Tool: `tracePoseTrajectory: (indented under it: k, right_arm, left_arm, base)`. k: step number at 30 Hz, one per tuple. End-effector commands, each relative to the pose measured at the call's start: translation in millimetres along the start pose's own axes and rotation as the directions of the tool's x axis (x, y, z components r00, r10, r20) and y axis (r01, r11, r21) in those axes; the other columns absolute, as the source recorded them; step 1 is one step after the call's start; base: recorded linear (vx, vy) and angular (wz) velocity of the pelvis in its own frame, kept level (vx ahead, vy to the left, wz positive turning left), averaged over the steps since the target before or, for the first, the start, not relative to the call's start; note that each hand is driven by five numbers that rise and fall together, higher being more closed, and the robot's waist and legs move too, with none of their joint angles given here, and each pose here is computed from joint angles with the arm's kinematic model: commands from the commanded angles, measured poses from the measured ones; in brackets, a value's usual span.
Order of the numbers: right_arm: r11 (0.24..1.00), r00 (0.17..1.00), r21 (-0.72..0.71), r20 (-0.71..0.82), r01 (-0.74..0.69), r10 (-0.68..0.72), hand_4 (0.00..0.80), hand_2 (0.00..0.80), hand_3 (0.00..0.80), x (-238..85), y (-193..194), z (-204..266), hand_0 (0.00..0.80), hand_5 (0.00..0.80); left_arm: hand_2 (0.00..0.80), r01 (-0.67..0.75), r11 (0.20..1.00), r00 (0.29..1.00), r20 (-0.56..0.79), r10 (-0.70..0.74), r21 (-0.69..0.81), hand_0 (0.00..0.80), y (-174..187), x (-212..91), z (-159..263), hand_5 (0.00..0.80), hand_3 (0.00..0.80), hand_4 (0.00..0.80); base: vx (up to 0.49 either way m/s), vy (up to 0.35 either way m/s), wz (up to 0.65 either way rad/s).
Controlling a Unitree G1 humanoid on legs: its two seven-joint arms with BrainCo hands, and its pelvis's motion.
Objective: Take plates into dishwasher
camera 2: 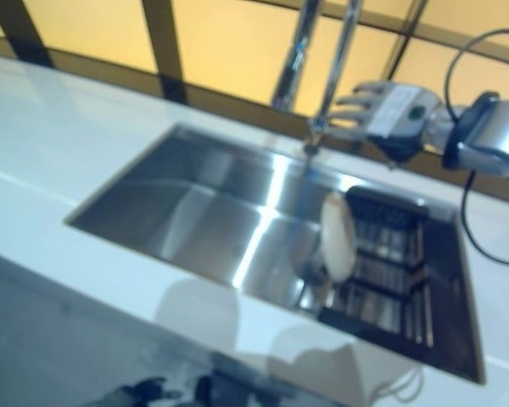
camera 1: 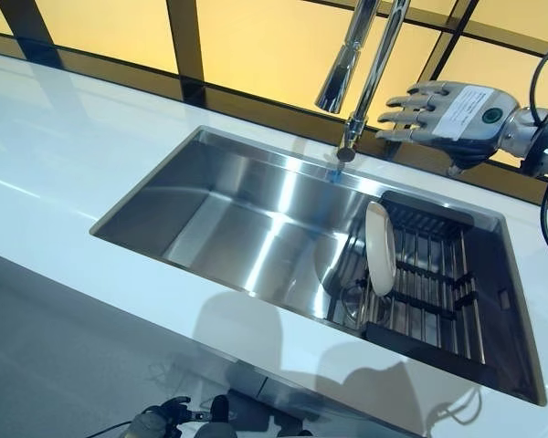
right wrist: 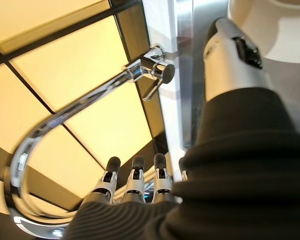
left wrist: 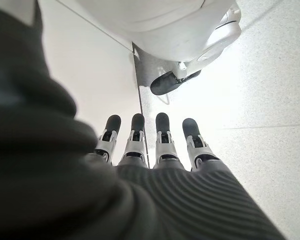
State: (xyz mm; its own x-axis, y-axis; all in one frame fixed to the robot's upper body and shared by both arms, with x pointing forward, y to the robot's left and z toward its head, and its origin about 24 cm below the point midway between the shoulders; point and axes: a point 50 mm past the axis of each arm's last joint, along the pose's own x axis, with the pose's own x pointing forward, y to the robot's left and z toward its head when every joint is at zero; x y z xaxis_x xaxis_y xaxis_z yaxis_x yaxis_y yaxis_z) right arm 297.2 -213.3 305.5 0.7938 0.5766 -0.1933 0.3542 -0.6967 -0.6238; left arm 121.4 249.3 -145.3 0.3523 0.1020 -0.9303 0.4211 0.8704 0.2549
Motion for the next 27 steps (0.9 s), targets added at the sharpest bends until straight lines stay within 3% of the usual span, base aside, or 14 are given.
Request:
tracePoseTrajectory:
  k: [1,10,27]
  right_arm:
    - [0.997,0.998,-0.077,0.049,-0.023,0.027,0.000,0.000,0.000,1,-13,0,0.000,0.000]
    - [0.991,0.975,-0.106,0.199,-0.078,0.098,0.000,0.000,0.000,19,-25,24,0.000,0.000]
    - [0.990,0.945,-0.057,0.295,-0.130,0.141,0.000,0.000,0.000,36,-15,47,0.000,0.000]
  left_arm:
    - [0.000,-0.042,0.999,0.998,-0.037,0.042,0.015,0.000,16,-2,-9,0.000,0.000,0.000]
    - [0.000,-0.045,0.999,0.997,-0.064,0.044,-0.012,0.000,12,-2,-17,0.000,0.000,0.000]
    - [0.000,-0.040,0.999,0.998,-0.057,0.039,-0.013,0.000,8,-2,-15,0.000,0.000,0.000]
  base:
    - [0.008,0.028,-0.03]
    - [0.018,0.014,-0.01]
    - [0.004,0.001,0.00]
